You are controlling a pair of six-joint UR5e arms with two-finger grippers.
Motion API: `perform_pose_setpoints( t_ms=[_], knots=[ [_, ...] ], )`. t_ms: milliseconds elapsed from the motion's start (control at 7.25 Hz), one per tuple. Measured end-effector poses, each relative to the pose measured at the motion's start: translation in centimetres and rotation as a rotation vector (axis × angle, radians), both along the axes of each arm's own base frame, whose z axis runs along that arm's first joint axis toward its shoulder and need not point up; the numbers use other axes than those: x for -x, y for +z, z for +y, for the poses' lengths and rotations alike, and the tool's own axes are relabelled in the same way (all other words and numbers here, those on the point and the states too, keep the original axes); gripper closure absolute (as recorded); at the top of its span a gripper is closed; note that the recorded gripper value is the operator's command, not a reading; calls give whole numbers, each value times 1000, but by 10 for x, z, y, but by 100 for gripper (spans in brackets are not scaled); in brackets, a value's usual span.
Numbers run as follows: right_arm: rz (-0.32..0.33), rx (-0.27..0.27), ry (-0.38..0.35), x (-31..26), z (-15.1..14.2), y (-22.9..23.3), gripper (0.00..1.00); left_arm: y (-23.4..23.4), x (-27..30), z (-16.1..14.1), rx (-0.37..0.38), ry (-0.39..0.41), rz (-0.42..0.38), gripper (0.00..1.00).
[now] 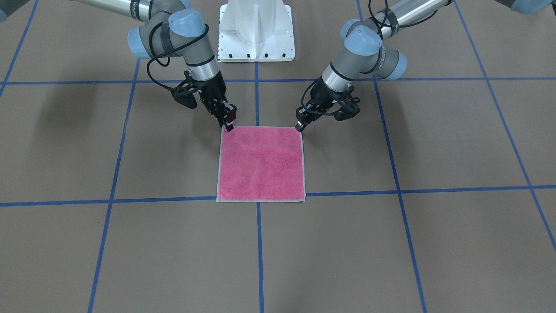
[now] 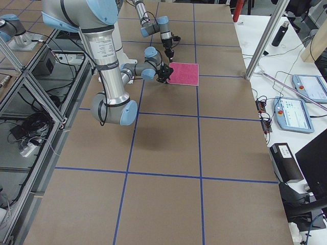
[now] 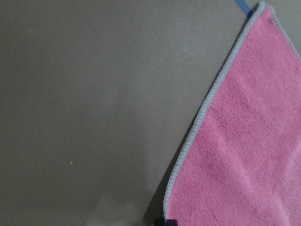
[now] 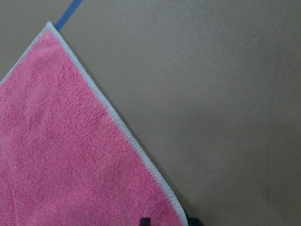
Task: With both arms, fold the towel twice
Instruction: 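Close both grippers on the near towel corners and adjust grip, then lift the near corners and fold them over to the far edge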
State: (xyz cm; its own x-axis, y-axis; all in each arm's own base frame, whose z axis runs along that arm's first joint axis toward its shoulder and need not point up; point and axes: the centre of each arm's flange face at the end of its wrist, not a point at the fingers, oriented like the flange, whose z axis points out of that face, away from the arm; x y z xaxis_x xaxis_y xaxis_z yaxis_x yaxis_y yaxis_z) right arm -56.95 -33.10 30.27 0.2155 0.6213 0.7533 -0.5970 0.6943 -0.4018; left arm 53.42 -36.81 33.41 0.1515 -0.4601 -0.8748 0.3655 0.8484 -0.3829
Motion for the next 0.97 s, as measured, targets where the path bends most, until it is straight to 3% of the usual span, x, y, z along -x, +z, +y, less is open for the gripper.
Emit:
perform_pose_setpoints(
  t_ms=[138, 276, 414, 552, 966],
  knots=[
    [2, 1, 3, -2, -1, 1, 64, 0, 0, 0, 0, 0, -1, 100],
    [2, 0, 4, -3, -3, 2, 74, 0, 0, 0, 0, 0, -1, 100],
    [2, 0, 5, -4, -3, 2, 94, 0, 0, 0, 0, 0, 0, 100],
    [2, 1, 5, -4, -3, 2, 100, 0, 0, 0, 0, 0, 0, 100],
    [-2, 1, 4, -4, -3, 0, 100, -2, 0, 0, -1, 0, 3, 100]
  ],
)
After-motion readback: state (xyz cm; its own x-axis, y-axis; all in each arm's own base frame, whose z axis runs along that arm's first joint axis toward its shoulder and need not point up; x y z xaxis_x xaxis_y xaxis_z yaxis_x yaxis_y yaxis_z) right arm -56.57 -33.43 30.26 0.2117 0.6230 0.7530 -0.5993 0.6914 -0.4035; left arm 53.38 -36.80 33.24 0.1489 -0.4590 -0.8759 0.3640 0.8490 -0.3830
